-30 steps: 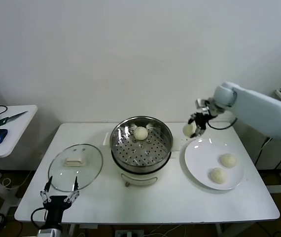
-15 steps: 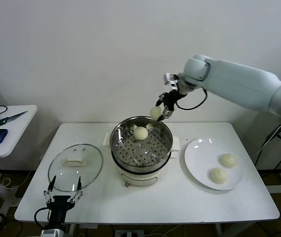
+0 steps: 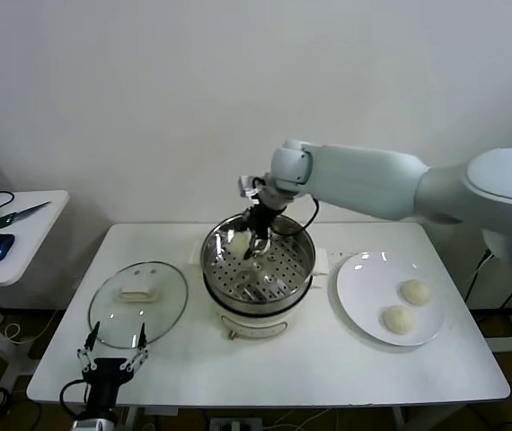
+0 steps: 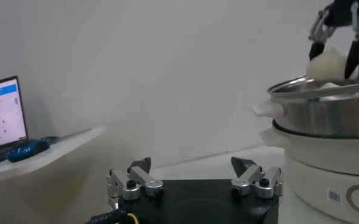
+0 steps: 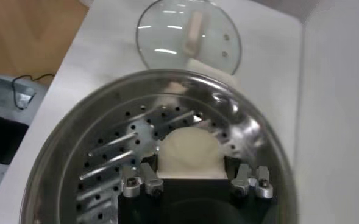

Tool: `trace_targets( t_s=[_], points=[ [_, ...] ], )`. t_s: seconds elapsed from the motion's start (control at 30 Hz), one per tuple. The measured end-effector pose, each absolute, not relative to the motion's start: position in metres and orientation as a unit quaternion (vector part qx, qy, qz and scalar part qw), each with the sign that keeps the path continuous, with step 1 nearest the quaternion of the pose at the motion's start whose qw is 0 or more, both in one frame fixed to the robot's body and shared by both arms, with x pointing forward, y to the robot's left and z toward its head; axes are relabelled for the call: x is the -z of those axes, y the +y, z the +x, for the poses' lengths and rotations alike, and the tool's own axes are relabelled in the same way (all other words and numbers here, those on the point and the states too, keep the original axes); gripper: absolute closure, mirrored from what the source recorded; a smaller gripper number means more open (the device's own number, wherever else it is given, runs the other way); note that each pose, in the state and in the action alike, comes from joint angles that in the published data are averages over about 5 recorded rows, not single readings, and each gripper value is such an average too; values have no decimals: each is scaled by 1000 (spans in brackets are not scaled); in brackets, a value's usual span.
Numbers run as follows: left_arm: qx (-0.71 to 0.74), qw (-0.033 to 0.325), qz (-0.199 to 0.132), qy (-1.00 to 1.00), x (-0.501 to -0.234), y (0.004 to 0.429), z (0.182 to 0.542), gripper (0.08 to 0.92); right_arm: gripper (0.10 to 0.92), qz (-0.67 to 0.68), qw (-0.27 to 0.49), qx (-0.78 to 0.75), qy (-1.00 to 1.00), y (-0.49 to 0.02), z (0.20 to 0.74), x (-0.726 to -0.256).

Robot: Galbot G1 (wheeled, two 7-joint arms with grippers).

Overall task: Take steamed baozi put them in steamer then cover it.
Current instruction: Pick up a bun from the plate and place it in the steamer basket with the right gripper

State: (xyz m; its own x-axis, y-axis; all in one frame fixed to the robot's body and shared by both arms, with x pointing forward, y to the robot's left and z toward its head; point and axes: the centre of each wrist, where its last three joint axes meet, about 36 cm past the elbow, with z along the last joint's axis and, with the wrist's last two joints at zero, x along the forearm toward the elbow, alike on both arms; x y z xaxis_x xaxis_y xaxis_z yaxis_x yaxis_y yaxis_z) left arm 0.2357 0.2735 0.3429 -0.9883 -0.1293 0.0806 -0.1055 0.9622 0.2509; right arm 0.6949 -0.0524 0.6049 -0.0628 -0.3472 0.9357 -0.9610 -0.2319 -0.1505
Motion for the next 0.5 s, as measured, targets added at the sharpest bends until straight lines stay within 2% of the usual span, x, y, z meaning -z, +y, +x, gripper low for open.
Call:
trace_targets(
  t_s=[0.5],
  points=[
    [122, 51, 61, -989, -340, 273, 236, 177, 318, 616, 321, -492, -525, -38, 691, -567]
  ],
)
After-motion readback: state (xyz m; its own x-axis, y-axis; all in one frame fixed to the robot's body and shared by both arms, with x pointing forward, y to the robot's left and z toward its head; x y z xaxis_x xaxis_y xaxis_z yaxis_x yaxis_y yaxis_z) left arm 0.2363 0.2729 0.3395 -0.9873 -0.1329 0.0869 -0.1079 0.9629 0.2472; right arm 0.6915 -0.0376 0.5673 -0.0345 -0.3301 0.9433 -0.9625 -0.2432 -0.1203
